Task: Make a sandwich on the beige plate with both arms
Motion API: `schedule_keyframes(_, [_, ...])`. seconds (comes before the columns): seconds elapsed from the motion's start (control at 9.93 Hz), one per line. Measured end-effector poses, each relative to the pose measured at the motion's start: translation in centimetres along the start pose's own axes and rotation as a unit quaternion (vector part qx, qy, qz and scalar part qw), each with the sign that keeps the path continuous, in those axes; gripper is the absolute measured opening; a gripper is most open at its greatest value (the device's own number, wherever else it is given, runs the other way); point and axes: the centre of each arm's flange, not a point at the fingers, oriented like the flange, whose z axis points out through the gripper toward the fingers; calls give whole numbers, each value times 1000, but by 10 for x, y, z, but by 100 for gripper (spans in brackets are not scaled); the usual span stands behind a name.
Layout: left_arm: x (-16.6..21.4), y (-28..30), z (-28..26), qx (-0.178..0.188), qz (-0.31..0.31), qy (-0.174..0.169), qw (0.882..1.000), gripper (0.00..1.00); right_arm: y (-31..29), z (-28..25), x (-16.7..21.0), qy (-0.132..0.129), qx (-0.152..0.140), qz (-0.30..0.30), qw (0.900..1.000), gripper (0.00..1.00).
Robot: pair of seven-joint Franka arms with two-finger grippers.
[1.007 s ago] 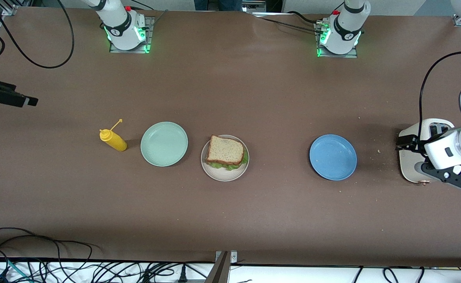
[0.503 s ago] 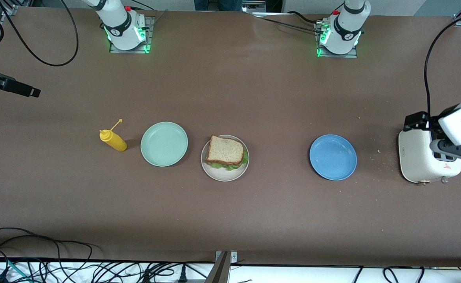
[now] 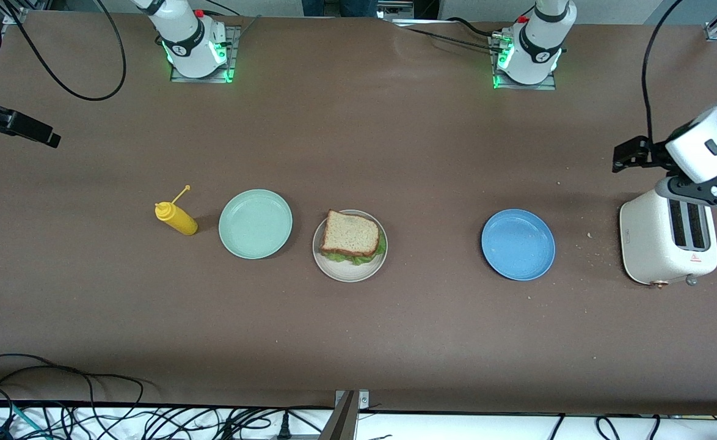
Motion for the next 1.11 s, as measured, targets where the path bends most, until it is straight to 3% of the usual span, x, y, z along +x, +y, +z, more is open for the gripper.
schedule_keyframes(0.5, [-12,1,-32,2,-19,15,1000,100,3,6,-16,30,6,9,1000,100])
schedule_keyframes(1.11, [-16,-18,-37,-14,-15,20,1000,100,-4,6,-35,35,3,8,999,100])
